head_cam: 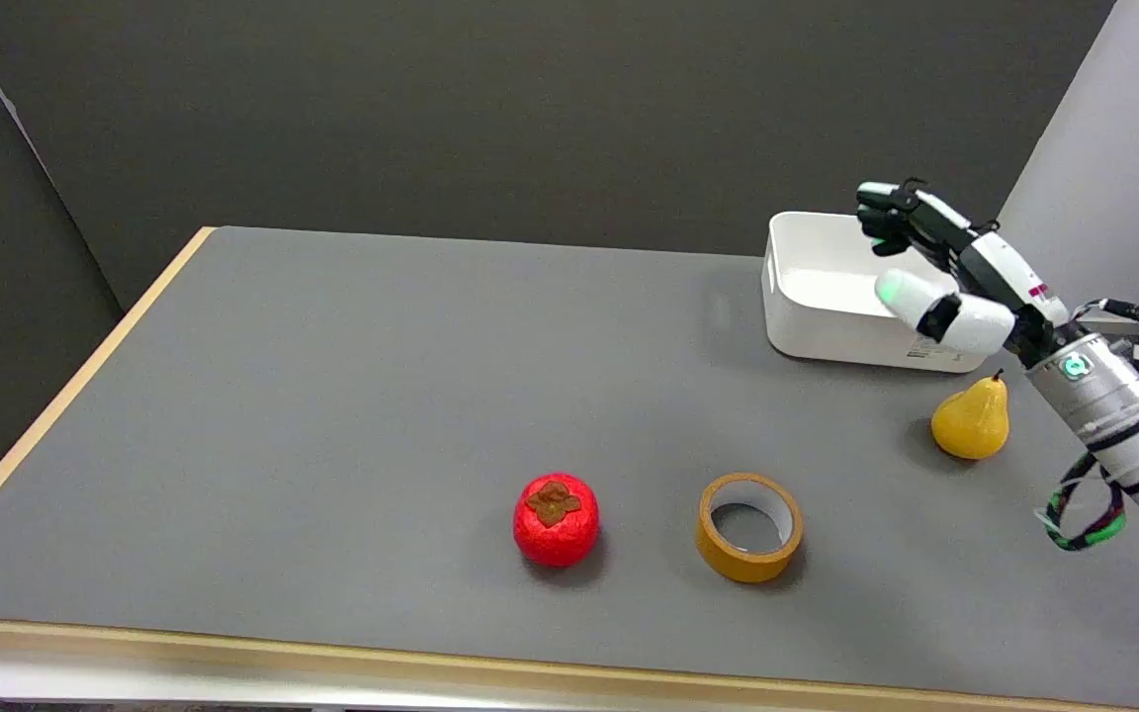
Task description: Pick up the yellow tape.
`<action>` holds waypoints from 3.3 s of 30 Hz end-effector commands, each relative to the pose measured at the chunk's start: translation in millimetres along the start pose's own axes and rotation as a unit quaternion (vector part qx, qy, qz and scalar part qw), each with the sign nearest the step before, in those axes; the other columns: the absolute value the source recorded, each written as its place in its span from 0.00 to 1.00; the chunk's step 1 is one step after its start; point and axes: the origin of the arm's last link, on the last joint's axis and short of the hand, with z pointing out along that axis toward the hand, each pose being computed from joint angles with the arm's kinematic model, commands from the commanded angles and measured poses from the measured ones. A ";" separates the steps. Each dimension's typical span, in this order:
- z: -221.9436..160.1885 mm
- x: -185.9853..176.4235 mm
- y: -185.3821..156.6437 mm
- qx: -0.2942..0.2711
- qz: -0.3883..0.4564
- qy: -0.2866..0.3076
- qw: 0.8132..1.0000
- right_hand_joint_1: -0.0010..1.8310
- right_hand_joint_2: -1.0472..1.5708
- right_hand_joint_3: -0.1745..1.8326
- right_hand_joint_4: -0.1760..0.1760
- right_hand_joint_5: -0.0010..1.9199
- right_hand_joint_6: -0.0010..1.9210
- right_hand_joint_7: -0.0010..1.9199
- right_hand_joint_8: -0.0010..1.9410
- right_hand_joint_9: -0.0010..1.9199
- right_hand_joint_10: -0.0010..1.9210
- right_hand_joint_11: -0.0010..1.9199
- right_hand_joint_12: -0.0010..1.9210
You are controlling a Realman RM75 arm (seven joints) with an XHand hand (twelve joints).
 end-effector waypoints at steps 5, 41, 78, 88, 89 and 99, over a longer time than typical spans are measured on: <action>-67.7 -28.8 -64.3 0.041 -0.343 -0.117 0.931 0.30 0.63 0.59 0.80 0.11 0.26 0.15 0.19 0.10 0.31 0.05 0.57; -31.5 -120.1 -66.2 0.160 -0.461 -0.231 0.842 0.24 0.58 0.50 0.64 0.00 0.00 0.00 0.00 0.00 0.21 0.01 0.60; -49.2 -137.4 -29.5 0.069 -0.401 -0.293 0.865 0.22 0.58 0.51 0.64 0.00 0.00 0.00 0.00 0.00 0.19 0.01 0.60; -54.5 -141.6 -20.6 0.052 -0.389 -0.297 0.870 0.23 0.58 0.52 0.63 0.00 0.00 0.00 0.00 0.00 0.20 0.01 0.60; -54.7 -142.1 -20.4 0.051 -0.388 -0.297 0.871 0.23 0.58 0.52 0.63 0.00 0.00 0.00 0.00 0.00 0.20 0.01 0.60; -51.3 -146.1 -20.8 0.053 -0.385 -0.292 0.874 0.26 0.59 0.54 0.64 0.00 0.04 0.02 0.10 0.02 0.28 0.03 0.61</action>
